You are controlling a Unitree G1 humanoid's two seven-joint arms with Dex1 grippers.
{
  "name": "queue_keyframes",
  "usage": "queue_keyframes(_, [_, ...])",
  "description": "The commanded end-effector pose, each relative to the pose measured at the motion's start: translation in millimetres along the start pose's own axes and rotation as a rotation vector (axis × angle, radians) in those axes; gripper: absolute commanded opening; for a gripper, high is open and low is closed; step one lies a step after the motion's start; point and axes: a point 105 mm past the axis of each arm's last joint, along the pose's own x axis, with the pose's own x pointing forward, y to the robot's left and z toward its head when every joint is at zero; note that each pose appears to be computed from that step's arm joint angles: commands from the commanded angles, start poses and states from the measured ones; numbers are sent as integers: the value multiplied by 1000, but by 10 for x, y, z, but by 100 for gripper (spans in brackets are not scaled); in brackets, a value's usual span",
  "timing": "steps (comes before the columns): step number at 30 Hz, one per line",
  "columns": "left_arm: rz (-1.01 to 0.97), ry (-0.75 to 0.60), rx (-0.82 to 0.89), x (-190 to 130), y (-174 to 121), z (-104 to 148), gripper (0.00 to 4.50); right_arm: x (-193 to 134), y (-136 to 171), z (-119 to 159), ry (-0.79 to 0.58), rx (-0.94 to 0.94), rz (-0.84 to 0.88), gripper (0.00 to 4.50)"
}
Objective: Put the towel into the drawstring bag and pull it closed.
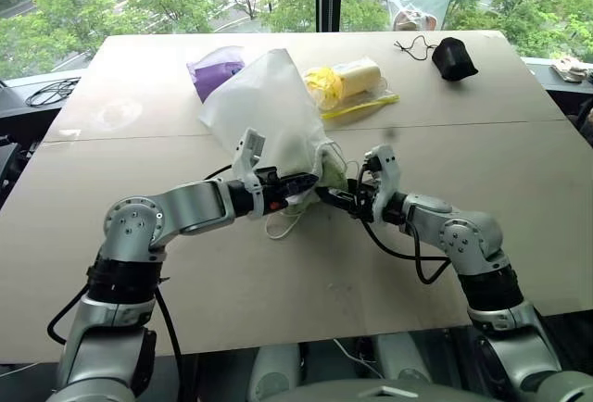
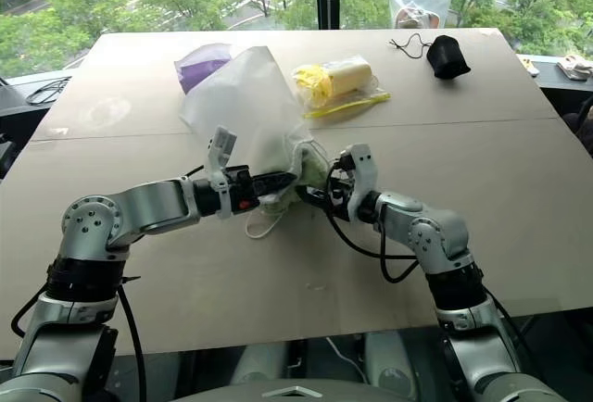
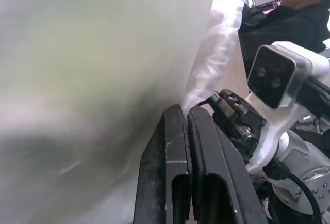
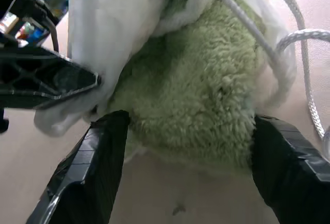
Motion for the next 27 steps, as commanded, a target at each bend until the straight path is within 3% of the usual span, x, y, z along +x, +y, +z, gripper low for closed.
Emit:
queue_keyframes(1, [-19,-36,25,-54,-44,133,0,62,121,61,-36,-108,32,362])
queue_keyframes(3, [-21,-34,30,-52,-50,144,0,171,114,42,-44,-147,15,362])
queue_keyframes(6, [-18,-24,42,-62,-48,140,0,394,117,105,-113,-192,-9,280])
queue_keyframes(8, [-15,-22,44,-73,-44,138,0,483,149,214,-207,-158,5,166])
queue_keyframes(9, [-13,-22,43,-78,-38,138,0,512,167,254,-243,-126,20,142])
queue_keyframes(12, [-7,-11,47,-97,-28,119,0,584,294,390,-338,-86,97,9])
queue_keyframes(21, [-67,-4,34,-141,-114,59,0,632,557,768,-545,168,359,3])
queue_keyframes(27, [-140,11,46,-164,-210,-65,0,499,485,994,-656,366,475,3])
